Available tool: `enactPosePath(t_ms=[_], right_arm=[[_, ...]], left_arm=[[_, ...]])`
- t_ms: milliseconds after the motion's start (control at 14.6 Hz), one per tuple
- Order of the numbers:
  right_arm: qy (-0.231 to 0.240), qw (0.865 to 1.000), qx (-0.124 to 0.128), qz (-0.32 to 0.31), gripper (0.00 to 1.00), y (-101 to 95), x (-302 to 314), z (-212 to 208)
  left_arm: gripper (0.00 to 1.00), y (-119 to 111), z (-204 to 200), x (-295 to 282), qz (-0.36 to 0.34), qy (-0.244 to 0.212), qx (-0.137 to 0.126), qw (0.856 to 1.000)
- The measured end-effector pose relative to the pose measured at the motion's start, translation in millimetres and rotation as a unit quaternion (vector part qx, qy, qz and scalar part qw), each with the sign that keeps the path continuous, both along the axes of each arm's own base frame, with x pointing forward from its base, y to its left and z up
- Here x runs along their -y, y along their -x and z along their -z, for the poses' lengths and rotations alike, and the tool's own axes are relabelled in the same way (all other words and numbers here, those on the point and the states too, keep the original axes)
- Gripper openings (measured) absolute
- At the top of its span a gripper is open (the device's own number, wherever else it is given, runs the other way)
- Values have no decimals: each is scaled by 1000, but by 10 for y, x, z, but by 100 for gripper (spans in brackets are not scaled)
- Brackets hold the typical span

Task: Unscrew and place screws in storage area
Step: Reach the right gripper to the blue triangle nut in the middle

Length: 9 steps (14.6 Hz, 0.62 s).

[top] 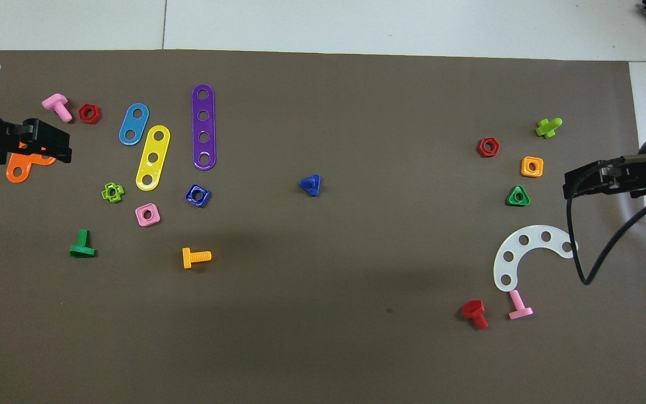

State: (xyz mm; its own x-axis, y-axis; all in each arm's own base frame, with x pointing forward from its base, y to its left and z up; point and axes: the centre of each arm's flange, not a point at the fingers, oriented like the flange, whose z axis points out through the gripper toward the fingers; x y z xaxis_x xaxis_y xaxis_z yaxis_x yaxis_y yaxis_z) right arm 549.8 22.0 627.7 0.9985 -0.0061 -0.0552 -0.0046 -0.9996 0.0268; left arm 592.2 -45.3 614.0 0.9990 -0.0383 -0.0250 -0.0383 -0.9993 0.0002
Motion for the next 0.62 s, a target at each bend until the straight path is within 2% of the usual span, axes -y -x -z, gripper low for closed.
enactPosePath(t_ms=[205, 342, 410, 615], right_arm=[[-1, 1000, 5, -8, 100, -14, -22, 13], [-6, 999, 44, -23, 100, -116, -161, 79], [-10, 998, 54, -35, 100, -144, -312, 181], [-16, 996, 60, -57, 100, -169, -1042, 569]], left_arm=[[100, -2, 0, -23, -2, 0, 0, 1000], [100, -2, 5, -37, -4, 0, -1, 1000], [100, -3, 13, -49, -6, -1, -1, 1000], [100, -5, 24, -101, -10, -1, -3, 1000]])
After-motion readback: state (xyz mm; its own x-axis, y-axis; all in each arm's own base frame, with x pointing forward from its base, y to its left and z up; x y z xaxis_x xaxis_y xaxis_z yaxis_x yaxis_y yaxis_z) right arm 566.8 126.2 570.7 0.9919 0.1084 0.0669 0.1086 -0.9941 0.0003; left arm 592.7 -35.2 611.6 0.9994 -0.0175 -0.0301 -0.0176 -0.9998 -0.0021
